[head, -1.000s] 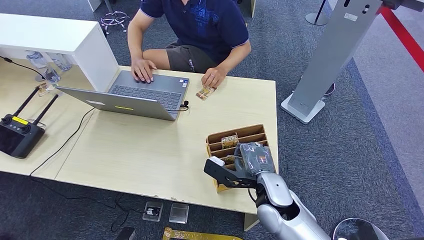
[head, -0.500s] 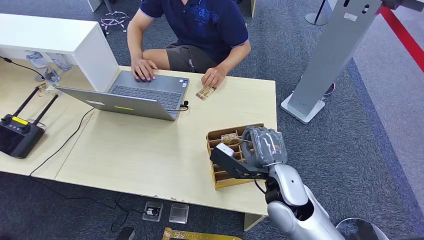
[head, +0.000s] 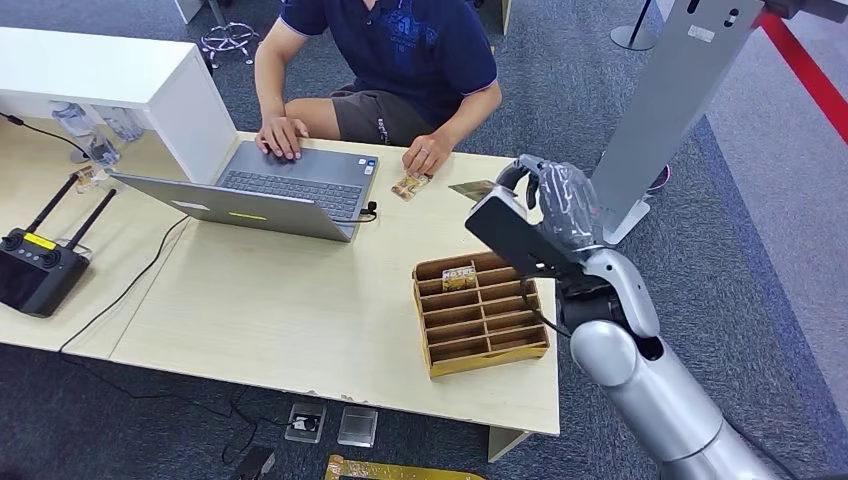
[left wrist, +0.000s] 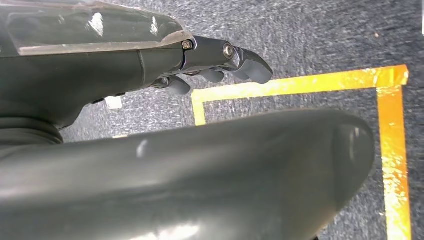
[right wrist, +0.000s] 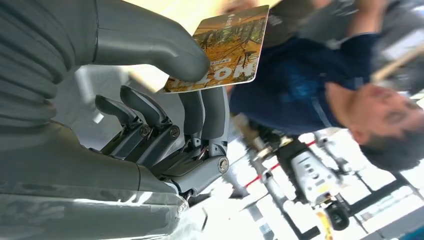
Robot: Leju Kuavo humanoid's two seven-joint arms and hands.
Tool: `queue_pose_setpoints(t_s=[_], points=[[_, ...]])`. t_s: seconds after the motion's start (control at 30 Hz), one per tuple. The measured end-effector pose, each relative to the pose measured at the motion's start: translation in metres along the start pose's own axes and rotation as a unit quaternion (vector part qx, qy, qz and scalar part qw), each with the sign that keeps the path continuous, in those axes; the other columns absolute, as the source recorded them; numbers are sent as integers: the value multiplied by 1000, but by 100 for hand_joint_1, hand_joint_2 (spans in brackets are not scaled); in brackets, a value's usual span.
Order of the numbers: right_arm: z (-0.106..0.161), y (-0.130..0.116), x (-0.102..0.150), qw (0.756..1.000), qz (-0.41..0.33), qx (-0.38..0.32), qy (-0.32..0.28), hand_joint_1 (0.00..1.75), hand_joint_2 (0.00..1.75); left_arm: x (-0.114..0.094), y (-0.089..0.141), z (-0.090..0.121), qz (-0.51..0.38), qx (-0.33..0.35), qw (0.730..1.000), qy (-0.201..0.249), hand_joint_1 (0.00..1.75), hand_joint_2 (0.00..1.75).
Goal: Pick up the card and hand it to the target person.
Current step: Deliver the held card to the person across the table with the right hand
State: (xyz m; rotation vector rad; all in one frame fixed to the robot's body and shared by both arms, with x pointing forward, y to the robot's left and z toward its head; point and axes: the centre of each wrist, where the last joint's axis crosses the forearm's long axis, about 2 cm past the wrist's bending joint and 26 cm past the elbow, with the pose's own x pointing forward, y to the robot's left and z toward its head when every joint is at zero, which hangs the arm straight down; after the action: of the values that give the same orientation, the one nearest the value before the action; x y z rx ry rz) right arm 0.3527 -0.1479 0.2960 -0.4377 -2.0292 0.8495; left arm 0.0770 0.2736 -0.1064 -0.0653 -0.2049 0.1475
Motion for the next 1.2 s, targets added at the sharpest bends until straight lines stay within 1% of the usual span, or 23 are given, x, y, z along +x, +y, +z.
queue_pose_setpoints(t_s=[0.1, 0.17, 0.23, 0.33, 0.4, 0.47, 0.53, 0.67, 0.8, 1.0, 1.2], points=[[-15, 1, -9, 998, -67, -13, -15, 175, 175, 4, -1, 0, -1, 0, 1000, -1, 0, 0], [-20, 5, -14, 995, -93, -15, -15, 175, 175, 5, -1, 0, -1, 0, 1000, -1, 0, 0], [-31, 11, -23, 990, -139, -15, -10, 175, 175, 6, -1, 0, 0, 0, 1000, -3, 0, 0], [-50, 20, -38, 968, -248, -31, -4, 175, 175, 9, -1, 0, 3, 3, 1000, -9, 0, 0], [-55, 27, -45, 950, -309, -45, 2, 175, 175, 7, -1, 0, 7, 6, 1000, -11, 0, 0], [-58, 34, -51, 934, -353, -52, 19, 175, 175, 6, 0, 0, 10, 9, 1000, -10, 0, 0], [-60, 41, -57, 923, -379, -55, 45, 175, 175, 5, 1, 0, 13, 11, 1000, -10, 0, 0], [-59, 54, -68, 912, -393, -54, 103, 175, 175, 3, 2, 0, 14, 12, 1000, -10, 0, 0], [-54, 65, -76, 911, -384, -53, 141, 175, 175, 3, 2, 0, 17, 12, 1000, -8, 0, 0], [-48, 76, -80, 918, -355, -58, 168, 175, 175, 2, 3, 0, 20, 13, 1000, -7, 0, 0], [-45, 80, -82, 927, -322, -62, 181, 175, 175, 0, 3, 0, 21, 15, 1000, -6, 0, 0]])
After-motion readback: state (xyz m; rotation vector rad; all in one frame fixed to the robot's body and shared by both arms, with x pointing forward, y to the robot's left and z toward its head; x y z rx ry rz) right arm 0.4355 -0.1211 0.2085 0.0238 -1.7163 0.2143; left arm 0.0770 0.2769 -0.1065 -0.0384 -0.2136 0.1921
